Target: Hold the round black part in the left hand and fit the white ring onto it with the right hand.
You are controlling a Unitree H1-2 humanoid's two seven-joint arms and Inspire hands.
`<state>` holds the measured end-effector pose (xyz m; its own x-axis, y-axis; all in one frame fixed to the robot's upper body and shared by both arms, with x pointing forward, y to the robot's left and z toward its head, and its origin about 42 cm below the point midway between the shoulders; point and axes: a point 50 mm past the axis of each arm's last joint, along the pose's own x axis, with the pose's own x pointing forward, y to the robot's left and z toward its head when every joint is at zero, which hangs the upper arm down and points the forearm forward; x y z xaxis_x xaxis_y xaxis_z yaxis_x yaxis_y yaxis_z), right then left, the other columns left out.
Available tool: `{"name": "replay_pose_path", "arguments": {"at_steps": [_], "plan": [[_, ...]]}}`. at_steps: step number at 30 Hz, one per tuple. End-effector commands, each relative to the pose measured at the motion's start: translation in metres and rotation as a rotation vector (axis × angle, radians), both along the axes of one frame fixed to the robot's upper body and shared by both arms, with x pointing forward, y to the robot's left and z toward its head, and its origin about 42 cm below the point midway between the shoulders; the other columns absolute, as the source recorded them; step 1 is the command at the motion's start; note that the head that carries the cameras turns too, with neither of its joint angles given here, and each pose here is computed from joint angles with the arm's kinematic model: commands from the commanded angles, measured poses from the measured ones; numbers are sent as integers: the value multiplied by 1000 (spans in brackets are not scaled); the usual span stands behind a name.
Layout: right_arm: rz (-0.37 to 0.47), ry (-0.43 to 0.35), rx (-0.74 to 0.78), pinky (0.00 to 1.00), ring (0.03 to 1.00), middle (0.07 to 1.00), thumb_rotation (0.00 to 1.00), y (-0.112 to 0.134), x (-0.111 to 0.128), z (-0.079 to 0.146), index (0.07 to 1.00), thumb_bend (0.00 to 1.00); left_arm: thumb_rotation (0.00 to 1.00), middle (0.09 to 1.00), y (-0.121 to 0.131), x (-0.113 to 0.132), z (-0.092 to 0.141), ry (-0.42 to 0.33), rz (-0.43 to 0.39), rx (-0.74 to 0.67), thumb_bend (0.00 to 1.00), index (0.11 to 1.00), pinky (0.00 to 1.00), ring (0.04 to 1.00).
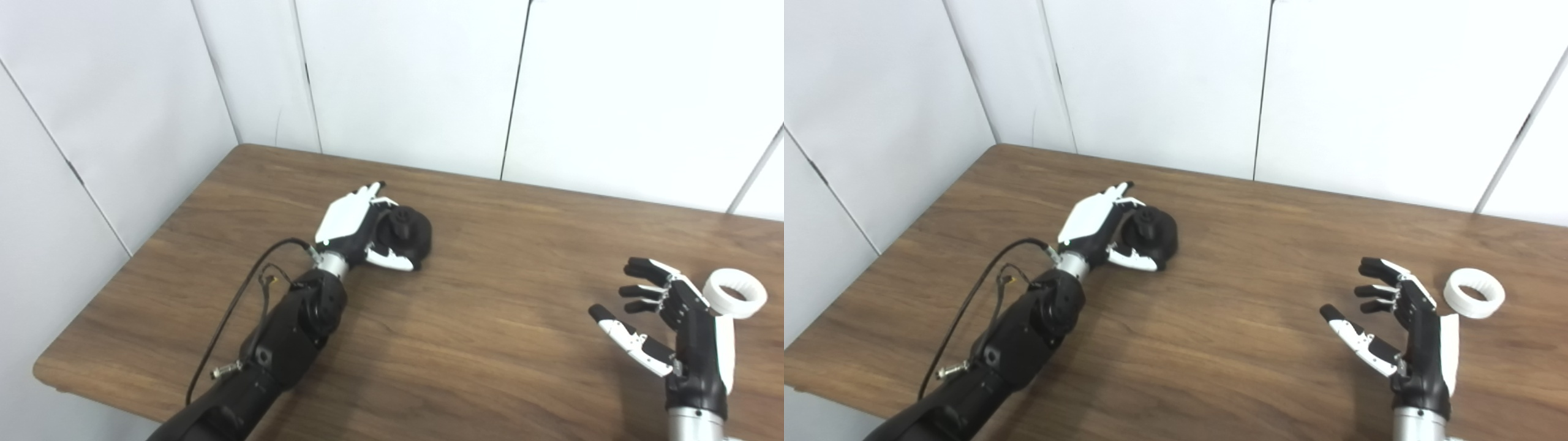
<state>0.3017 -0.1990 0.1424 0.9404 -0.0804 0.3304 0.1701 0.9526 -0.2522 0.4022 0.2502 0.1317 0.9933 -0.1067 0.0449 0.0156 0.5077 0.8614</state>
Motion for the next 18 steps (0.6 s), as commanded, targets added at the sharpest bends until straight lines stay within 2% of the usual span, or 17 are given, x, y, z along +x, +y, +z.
{"name": "replay_pose_path", "arguments": {"at_steps": [1,8,18], "plan": [[-18,2,-71,476,582,684,144,-18,-4,-4,686,711,304,1000,-11,-8,-7,40,-73,0,944,627,1000,1000],[-14,7,-50,475,583,687,126,-15,-5,-2,688,710,302,1000,-24,-25,-6,70,-149,-36,965,625,1000,1000],[-21,-4,-48,476,590,693,83,-10,-4,1,696,706,348,1000,-47,-59,0,53,-267,-55,992,629,1000,1000]]}}
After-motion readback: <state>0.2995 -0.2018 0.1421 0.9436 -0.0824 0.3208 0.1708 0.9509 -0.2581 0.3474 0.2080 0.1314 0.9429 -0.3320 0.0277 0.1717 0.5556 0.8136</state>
